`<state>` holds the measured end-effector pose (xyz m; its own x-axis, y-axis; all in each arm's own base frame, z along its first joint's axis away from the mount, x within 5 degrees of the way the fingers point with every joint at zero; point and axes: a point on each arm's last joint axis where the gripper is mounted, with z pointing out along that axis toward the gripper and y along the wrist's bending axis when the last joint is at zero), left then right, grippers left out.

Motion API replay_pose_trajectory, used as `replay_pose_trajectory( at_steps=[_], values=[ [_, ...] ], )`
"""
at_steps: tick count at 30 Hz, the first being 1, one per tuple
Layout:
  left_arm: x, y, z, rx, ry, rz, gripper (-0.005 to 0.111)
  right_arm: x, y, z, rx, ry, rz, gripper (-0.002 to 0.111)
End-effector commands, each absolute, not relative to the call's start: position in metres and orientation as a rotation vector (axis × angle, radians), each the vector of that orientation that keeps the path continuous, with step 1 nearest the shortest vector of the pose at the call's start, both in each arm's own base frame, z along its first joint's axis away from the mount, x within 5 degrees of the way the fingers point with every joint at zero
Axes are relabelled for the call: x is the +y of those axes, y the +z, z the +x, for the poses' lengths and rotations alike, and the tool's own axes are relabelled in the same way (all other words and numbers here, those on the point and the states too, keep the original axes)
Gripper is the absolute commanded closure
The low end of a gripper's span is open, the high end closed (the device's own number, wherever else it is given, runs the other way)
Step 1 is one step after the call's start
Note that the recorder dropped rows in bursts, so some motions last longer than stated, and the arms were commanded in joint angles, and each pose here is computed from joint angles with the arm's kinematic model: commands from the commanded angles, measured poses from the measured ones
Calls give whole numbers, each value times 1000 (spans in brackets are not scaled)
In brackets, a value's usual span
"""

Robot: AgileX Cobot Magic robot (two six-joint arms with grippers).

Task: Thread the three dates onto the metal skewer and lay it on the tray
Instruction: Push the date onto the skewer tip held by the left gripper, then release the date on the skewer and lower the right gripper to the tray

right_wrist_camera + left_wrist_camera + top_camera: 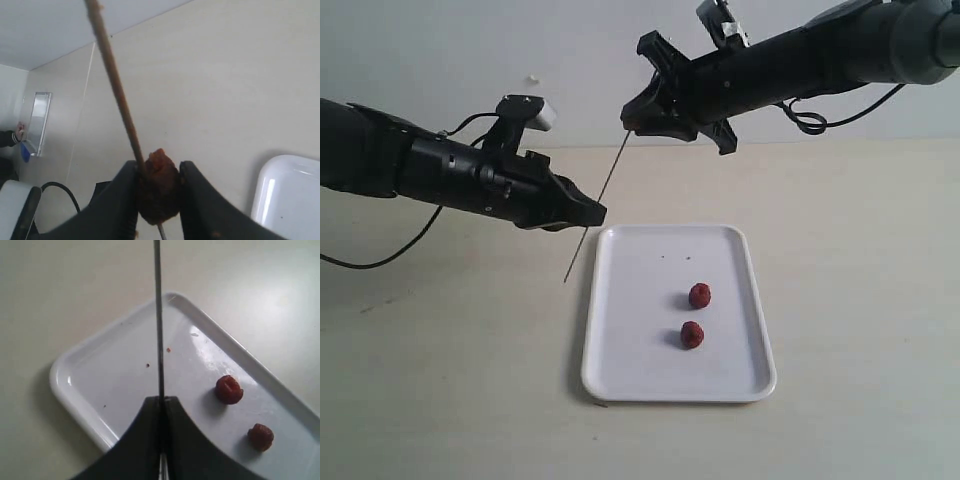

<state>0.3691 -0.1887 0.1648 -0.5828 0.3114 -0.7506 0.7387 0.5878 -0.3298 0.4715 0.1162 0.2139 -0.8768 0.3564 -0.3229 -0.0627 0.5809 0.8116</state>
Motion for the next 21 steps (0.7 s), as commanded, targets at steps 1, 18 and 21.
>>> replay_pose_trajectory(
  at_steps=[1,18,21],
  values=[
    [-194,171,369,2136,-876,827,107,116,217,471,2357,1202,183,68],
    [-183,172,367,2217,-818,872,107,70,252,466,2306,978,33,39],
    [-180,176,366,2214,-799,886,107,59,258,462,2348,854,-36,39]
  ],
)
